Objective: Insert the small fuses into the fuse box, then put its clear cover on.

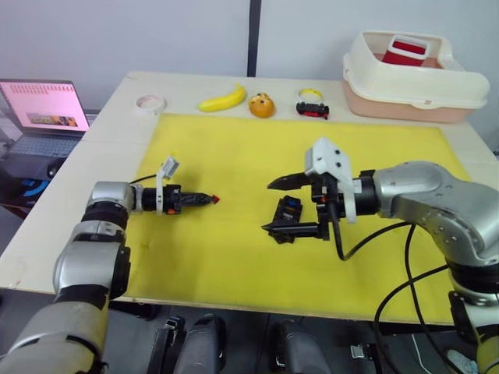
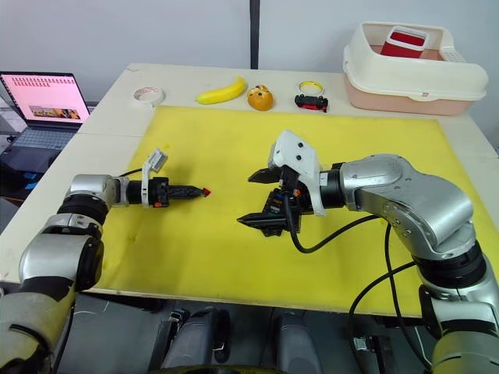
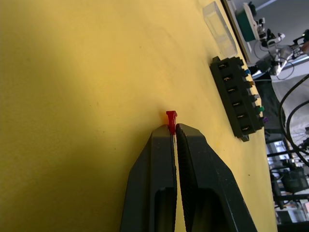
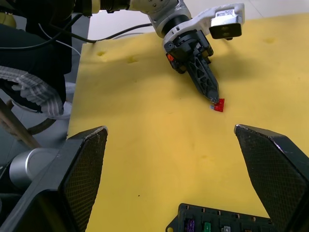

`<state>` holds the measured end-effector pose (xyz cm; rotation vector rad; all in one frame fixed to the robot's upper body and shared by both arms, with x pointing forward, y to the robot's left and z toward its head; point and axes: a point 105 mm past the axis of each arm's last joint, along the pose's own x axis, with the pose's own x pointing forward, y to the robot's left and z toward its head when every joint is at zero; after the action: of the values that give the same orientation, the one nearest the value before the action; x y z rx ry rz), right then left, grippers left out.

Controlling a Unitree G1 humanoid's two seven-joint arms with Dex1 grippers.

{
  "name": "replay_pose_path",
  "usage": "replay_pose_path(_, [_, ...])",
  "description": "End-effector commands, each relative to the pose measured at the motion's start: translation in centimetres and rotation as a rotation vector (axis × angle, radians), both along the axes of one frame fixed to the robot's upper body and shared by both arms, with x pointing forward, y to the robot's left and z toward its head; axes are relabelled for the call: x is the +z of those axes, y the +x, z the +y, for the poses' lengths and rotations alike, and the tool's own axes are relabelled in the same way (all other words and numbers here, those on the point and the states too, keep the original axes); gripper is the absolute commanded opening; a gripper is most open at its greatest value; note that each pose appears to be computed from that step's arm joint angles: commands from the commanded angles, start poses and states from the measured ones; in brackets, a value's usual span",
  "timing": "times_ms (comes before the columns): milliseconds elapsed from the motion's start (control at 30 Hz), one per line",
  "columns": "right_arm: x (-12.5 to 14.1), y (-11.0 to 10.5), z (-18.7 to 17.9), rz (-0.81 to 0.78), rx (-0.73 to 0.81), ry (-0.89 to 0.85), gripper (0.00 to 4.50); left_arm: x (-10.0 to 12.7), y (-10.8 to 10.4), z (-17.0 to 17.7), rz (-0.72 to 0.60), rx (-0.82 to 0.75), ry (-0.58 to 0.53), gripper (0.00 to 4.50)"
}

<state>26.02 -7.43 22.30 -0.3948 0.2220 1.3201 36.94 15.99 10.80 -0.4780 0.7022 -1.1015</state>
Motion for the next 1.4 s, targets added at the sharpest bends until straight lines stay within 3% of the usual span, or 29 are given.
replay_pose_path(33, [1.2, 0.0, -0.2, -0.052, -0.003, 0.015, 4.50, 1.0, 0.0, 0.5, -0.012, 0.006, -0.036, 0.22])
replay_pose_path(400, [1.3, -0.3, 0.0, -0.054, 0.008, 0.033, 4.50, 5.8, -1.1, 1.5, -0.124, -0.031, -0.118, 0.22])
replay_pose_path(600, [1.1, -0.2, 0.2, -0.058, 0.017, 0.033, 4.50, 3.6, -1.6, 1.7, -0.088, -0.016, -0.042, 0.22])
replay_pose_path(700, [1.1, -0.2, 0.2, -0.061, 0.018, 0.034, 4.50, 2.2, -1.6, 1.3, -0.036, -0.001, -0.036, 1.01])
replay_pose_path(800, [1.1, -0.2, 0.2, -0.061, 0.015, 0.034, 4.50, 1.5, -1.7, 1.0, 0.009, 0.004, -0.045, 2.43])
replay_pose_path(1100, [1.1, -0.2, 0.2, -0.059, 0.006, 0.034, 4.50, 0.0, -0.7, 0.8, 0.084, 0.068, -0.046, 2.43])
replay_pose_path(1400, [1.1, -0.3, 0.2, -0.060, -0.001, 0.032, 4.50, 0.2, -1.1, -1.5, 0.117, -0.031, -0.088, 2.43])
